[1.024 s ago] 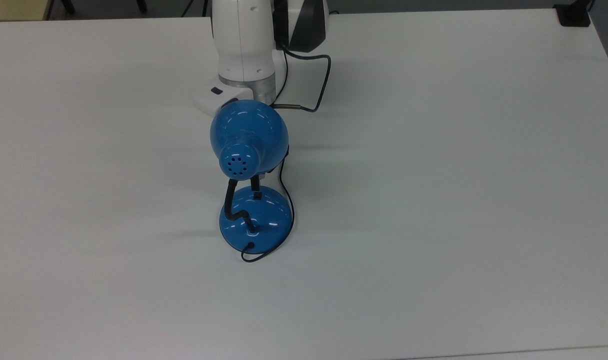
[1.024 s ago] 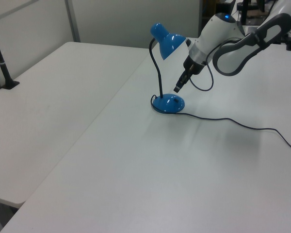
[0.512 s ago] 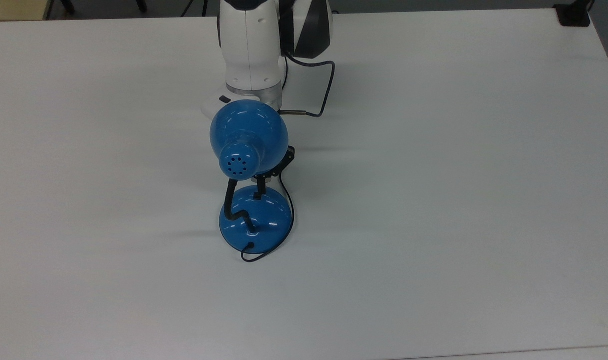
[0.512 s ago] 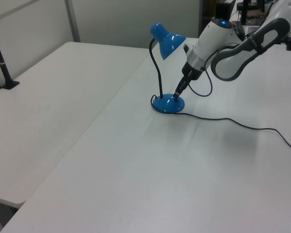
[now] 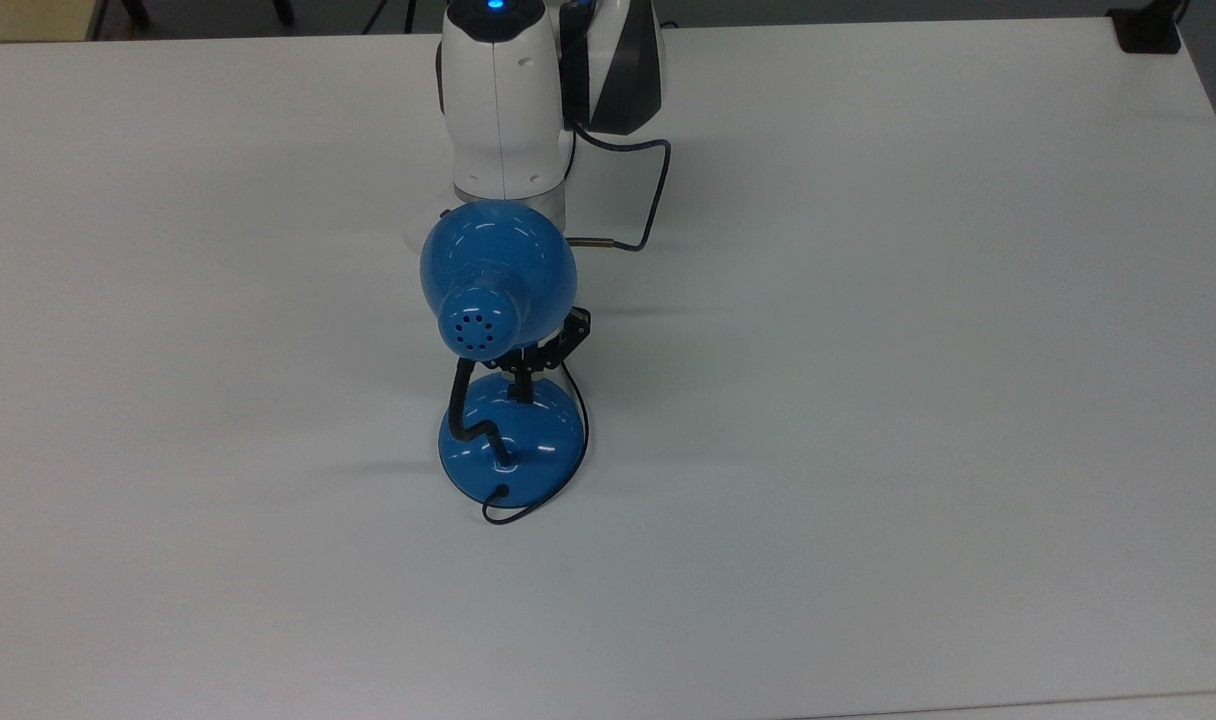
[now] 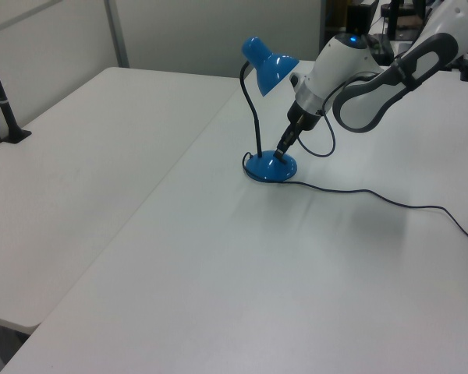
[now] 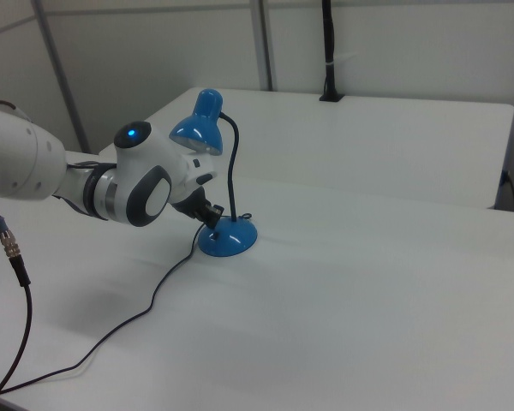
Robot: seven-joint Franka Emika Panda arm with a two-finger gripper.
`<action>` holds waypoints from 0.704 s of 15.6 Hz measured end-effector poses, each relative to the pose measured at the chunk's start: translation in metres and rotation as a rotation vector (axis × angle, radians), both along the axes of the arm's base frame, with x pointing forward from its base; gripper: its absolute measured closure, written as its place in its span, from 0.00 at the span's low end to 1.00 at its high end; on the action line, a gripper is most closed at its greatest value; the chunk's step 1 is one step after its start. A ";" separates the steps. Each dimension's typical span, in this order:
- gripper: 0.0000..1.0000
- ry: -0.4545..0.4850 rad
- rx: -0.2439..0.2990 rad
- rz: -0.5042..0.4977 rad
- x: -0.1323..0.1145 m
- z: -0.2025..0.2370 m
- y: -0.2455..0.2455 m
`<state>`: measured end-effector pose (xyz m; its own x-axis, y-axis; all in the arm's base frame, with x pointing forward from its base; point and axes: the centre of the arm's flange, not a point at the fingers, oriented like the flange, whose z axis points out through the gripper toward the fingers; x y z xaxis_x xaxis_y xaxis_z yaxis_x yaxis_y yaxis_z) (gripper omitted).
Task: Turn on the lamp
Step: 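Press down on the switch on the blue base with the gripper fingers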
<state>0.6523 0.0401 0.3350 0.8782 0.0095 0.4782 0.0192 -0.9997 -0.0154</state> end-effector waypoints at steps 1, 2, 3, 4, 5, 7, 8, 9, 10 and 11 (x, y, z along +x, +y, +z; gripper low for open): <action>0.99 0.002 0.000 0.000 0.000 -0.002 0.000; 0.99 0.005 -0.001 0.000 0.000 -0.003 0.000; 0.99 0.007 -0.001 0.000 0.000 -0.004 0.000; 0.99 0.007 -0.001 0.000 0.000 -0.005 0.000; 0.99 0.006 -0.001 0.001 0.000 -0.004 0.000; 0.99 0.007 -0.001 0.001 0.000 -0.004 0.000; 0.99 0.007 -0.001 0.001 0.000 -0.005 0.000; 0.99 0.007 -0.001 0.001 0.000 -0.005 0.000; 0.99 0.007 -0.002 0.001 0.000 -0.005 0.000; 0.99 0.008 -0.003 0.001 0.000 -0.005 0.000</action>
